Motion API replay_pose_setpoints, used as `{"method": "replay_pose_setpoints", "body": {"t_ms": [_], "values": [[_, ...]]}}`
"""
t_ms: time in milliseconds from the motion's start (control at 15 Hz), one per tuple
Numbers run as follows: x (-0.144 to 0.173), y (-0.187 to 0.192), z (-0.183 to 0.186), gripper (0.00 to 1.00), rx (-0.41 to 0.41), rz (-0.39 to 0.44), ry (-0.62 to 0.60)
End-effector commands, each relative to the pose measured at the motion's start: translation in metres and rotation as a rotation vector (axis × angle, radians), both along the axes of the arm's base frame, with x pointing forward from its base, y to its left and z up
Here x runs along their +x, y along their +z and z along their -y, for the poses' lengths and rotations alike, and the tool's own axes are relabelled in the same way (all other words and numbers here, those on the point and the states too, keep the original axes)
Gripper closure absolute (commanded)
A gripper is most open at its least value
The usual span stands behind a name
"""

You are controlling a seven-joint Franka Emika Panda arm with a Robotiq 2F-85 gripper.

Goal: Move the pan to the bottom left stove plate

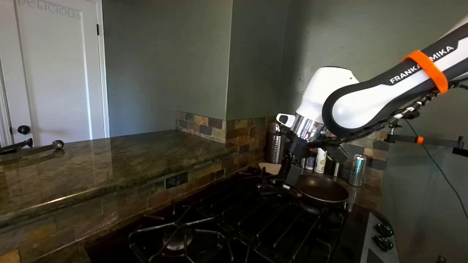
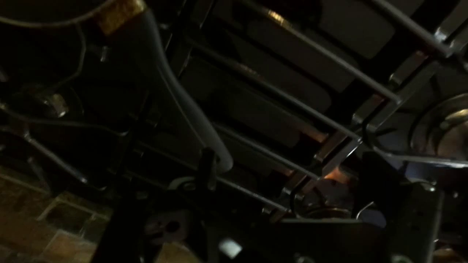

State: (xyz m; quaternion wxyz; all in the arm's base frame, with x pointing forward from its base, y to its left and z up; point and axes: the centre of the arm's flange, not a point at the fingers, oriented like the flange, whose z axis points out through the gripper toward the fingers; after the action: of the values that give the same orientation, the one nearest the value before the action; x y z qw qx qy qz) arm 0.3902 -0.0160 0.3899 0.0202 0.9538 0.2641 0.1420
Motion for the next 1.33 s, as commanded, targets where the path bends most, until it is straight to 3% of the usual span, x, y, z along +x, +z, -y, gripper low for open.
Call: {"method": "replay_pose_setpoints", "body": {"t_ms": [0, 133, 267, 333, 667, 933, 1267], "values": [[-0.02, -0.005, 0.029, 0.0, 0.056, -0.16, 0.073], [-0.029, -0.008, 0.039, 0.0, 0.035, -0.209, 0.07], [-0.035, -0.006, 0.045, 0.0, -0.017, -0.16, 0.057], [-0.023, -0.011, 0.04, 0.0, 0.02, -0.182, 0.049], [-0.023, -0.01, 0.042, 0.0, 0.016, -0.178, 0.045], [-0.02, -0.01, 0.058, 0.0, -0.075, -0.145, 0.119], [-0.011, -0.009, 0.069, 0.0, -0.102, -0.115, 0.211]]}}
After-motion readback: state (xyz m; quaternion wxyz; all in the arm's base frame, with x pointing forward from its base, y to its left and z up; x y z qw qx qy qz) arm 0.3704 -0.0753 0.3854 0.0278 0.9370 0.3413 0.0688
